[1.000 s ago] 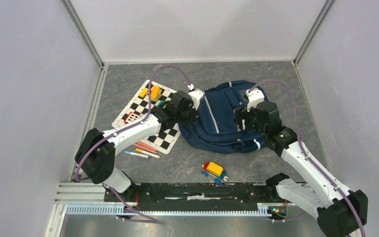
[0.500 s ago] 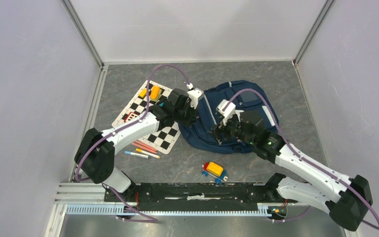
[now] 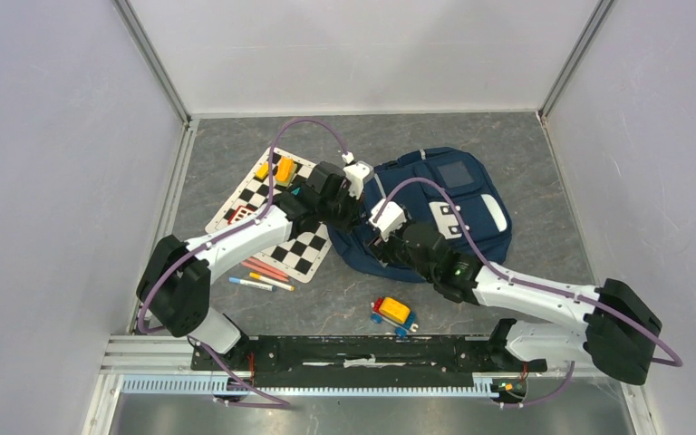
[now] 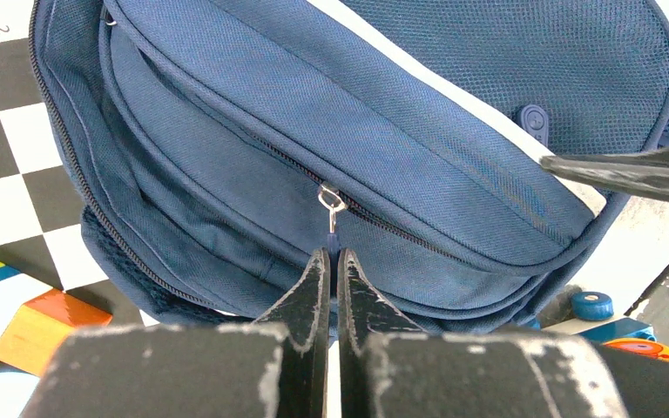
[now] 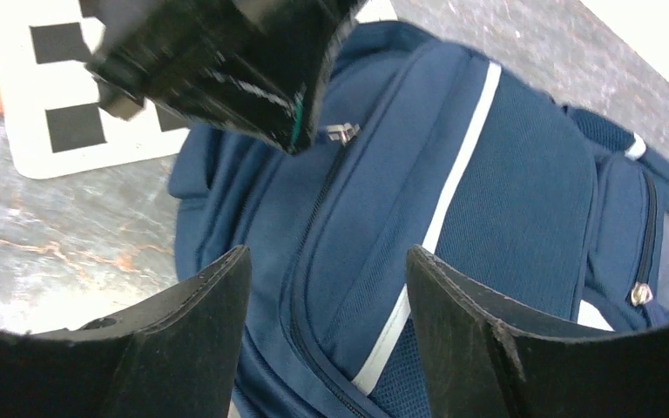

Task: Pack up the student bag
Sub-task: Unzip the student bag at the center of the board.

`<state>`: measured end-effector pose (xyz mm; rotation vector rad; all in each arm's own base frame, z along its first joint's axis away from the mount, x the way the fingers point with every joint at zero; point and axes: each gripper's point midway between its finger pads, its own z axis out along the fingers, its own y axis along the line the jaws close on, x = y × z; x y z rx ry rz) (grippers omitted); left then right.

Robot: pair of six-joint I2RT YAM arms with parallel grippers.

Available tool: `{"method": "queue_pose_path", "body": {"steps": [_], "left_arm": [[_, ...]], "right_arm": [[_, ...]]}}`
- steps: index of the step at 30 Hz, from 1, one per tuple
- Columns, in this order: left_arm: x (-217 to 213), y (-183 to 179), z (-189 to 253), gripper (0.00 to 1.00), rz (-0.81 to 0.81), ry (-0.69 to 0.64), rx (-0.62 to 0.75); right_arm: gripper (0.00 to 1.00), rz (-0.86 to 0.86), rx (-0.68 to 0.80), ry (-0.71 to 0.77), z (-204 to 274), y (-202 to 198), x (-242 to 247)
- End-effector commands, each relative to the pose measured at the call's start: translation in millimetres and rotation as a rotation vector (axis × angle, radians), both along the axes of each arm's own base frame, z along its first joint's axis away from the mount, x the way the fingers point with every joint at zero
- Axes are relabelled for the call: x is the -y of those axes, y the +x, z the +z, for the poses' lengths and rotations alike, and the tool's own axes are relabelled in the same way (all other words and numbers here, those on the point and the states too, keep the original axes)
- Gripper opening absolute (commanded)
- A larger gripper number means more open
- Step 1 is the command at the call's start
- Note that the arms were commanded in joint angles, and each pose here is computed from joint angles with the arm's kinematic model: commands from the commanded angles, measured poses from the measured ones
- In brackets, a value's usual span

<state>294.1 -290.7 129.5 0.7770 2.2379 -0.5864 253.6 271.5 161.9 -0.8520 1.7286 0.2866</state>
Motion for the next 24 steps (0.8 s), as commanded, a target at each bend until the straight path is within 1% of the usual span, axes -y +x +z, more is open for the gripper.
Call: {"method": "queue_pose_path", "body": {"steps": [1,4,5,6,8,10,11,14,17,21,24], "left_arm": [[10.6,6.5,39.1,0.02,0.005,-0.102,0.065],[10.4,6.6,41.1,0.02,0.008,-0.109,0.071],[10.2,6.5,41.1,0.02,0.008,-0.109,0.071],[10.3,6.7,41.7,0.02,0.008,-0.111,0.074],[10.0,6.9,42.7,0.02,0.013,-0.114,0.075],[9.8,7.8,43.8,0.02,0.022,-0.117,0.077],[9.3,9.1,44.4,0.02,0.029,-0.117,0.081],[1.3,23.0,48.8,0.02,0.102,-0.094,0.112],[-9.7,41.2,55.9,0.02,0.183,-0.099,0.112],[-19.7,68.1,66.3,0.02,0.265,-0.132,0.118],[-20.4,85.0,65.3,0.02,0.290,-0.137,0.109]], "right_arm": [[0.67,-0.146,0.085,0.010,-3.5,19.4,15.2],[0.58,-0.170,0.079,-0.025,-12.3,22.7,18.3],[0.51,-0.174,0.078,-0.035,-13.2,23.4,18.8],[0.44,-0.178,0.075,-0.044,-14.4,23.7,19.6],[0.22,-0.194,0.073,-0.060,-15.1,23.6,24.6],[0.05,-0.203,0.069,-0.076,-15.1,20.7,31.0],[0.00,-0.208,0.067,-0.083,-14.5,19.2,35.4],[0.00,-0.218,0.056,-0.121,-16.9,11.0,51.0],[0.00,-0.260,0.052,-0.147,-15.9,2.8,74.0],[0.00,-0.300,0.053,-0.125,-6.8,-8.7,97.3],[0.00,-0.321,0.059,-0.087,2.6,-14.0,106.9]]}}
